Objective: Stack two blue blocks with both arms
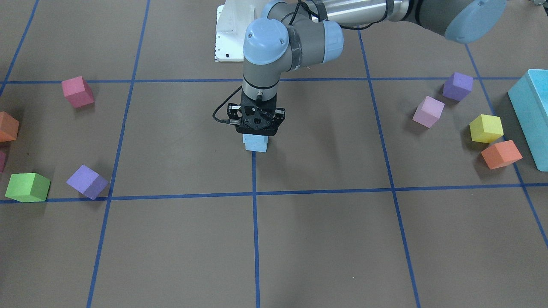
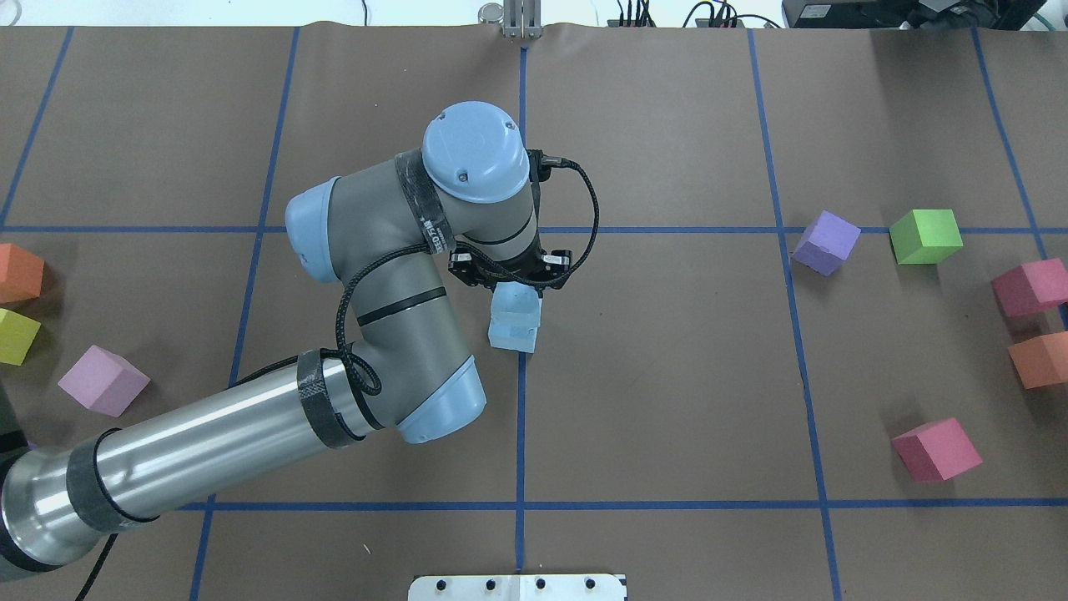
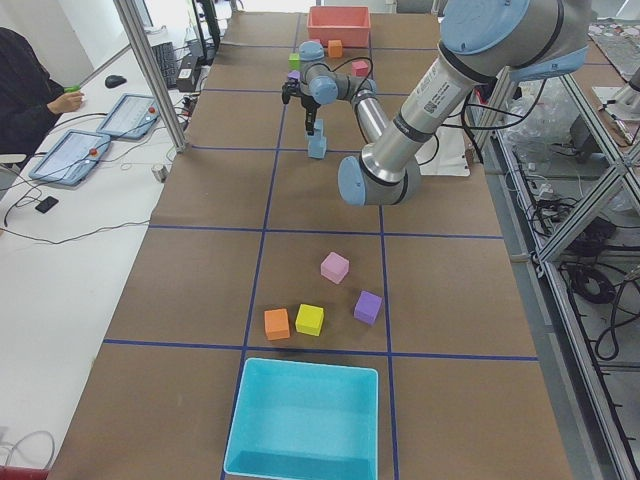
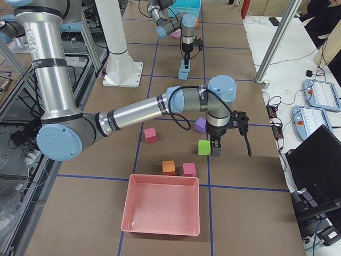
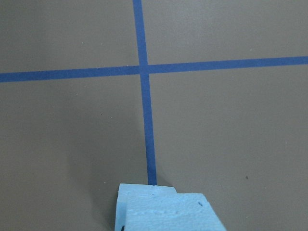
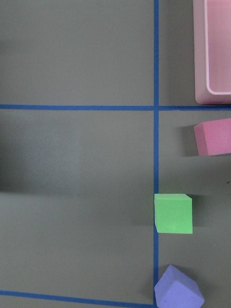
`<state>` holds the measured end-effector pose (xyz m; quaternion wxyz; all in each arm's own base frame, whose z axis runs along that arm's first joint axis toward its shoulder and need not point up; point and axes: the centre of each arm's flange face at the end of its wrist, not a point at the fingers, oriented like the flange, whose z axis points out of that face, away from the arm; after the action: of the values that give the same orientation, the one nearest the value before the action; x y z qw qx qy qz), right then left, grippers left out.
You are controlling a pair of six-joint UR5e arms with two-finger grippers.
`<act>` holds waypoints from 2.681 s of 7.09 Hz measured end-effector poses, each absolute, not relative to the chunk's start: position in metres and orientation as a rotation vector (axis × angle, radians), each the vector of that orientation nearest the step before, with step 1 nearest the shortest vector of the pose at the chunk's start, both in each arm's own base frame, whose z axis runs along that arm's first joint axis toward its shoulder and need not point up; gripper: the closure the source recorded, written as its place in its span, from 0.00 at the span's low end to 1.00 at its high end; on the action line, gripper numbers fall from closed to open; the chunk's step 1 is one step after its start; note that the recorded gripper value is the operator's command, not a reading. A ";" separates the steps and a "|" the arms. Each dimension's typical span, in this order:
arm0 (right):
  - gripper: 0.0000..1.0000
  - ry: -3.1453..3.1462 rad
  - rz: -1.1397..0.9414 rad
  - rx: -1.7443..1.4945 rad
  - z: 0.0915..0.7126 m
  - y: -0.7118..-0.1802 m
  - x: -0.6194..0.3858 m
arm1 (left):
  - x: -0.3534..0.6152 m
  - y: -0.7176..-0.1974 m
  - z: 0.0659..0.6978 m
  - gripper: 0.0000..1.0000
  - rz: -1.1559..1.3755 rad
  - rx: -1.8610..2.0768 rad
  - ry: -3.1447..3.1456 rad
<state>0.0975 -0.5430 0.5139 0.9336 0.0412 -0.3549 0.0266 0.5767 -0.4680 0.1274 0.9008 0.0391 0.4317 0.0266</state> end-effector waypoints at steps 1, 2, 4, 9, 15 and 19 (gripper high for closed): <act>0.00 -0.725 0.057 0.080 0.523 -0.540 0.108 | 0.575 -0.467 0.134 0.44 0.056 0.079 0.887; 0.00 -0.724 0.062 0.077 0.529 -0.538 0.114 | 0.574 -0.466 0.140 0.44 0.057 0.078 0.882; 0.00 -0.724 0.070 0.077 0.532 -0.536 0.120 | 0.573 -0.465 0.141 0.44 0.059 0.079 0.883; 0.00 -0.723 0.078 0.081 0.532 -0.535 0.125 | 0.584 -0.456 0.139 0.43 0.068 0.107 0.869; 0.00 -0.723 0.078 0.081 0.532 -0.535 0.125 | 0.589 -0.450 0.135 0.03 0.076 0.113 0.871; 0.00 -0.723 0.077 0.083 0.531 -0.536 0.125 | 0.565 -0.455 0.119 0.02 0.100 0.144 0.882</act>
<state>0.1252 -0.5355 0.5306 0.9337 0.0408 -0.3536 0.0378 0.5646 -0.4546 0.1189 0.9005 0.0697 0.4265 0.0485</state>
